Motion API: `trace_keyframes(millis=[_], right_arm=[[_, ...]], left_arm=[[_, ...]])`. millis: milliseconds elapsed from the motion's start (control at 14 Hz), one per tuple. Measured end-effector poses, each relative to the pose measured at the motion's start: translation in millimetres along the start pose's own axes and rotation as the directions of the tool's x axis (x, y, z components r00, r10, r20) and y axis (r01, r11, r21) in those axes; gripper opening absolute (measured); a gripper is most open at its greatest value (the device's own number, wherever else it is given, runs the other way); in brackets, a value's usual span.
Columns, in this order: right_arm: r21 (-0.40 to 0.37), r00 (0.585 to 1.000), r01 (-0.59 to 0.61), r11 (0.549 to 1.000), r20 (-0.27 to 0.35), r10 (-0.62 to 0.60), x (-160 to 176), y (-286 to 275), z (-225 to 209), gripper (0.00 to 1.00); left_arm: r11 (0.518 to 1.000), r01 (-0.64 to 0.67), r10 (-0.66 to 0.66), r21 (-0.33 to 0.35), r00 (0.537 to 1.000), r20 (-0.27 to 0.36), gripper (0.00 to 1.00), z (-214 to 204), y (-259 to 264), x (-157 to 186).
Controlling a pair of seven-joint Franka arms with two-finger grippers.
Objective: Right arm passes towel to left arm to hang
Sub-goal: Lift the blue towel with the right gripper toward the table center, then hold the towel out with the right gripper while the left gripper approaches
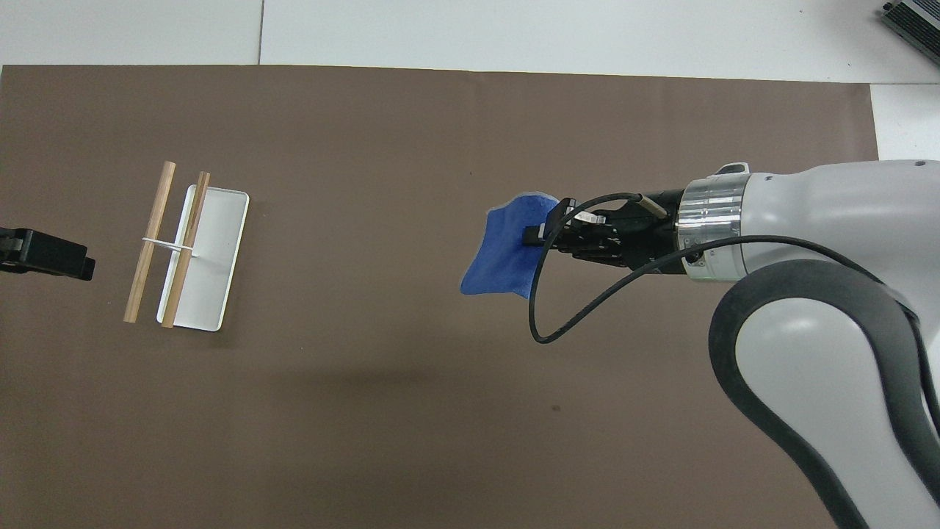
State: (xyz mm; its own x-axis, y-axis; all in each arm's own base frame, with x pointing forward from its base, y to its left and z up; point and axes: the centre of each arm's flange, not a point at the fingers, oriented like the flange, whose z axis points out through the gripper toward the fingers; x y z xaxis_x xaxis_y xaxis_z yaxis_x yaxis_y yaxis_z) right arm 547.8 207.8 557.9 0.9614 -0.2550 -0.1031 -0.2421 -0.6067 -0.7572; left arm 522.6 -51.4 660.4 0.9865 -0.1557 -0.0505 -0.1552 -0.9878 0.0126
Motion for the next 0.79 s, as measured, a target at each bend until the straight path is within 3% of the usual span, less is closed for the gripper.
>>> trace_keyframes(millis=[214,500,643,786], right_arm=[[0.196,0.994,-0.094,0.976,-0.040,0.104,-12,-18,22,0.04],[0.373,0.979,-0.166,0.913,-0.050,0.199,-41,-22,67,0.04],[0.456,0.963,-0.229,0.860,-0.021,0.267,-41,-16,71,0.04],[0.514,0.953,-0.262,0.817,0.002,0.304,-42,-12,77,0.04]], left_arm=[[0.998,0.066,-0.066,-0.006,0.996,-0.055,1.00,4,45,7],[0.969,0.219,-0.230,-0.110,0.969,-0.089,1.00,13,91,10],[0.931,0.318,-0.338,-0.181,0.936,-0.093,1.00,15,115,11],[0.854,0.441,-0.477,-0.274,0.876,-0.076,1.00,18,135,14]])
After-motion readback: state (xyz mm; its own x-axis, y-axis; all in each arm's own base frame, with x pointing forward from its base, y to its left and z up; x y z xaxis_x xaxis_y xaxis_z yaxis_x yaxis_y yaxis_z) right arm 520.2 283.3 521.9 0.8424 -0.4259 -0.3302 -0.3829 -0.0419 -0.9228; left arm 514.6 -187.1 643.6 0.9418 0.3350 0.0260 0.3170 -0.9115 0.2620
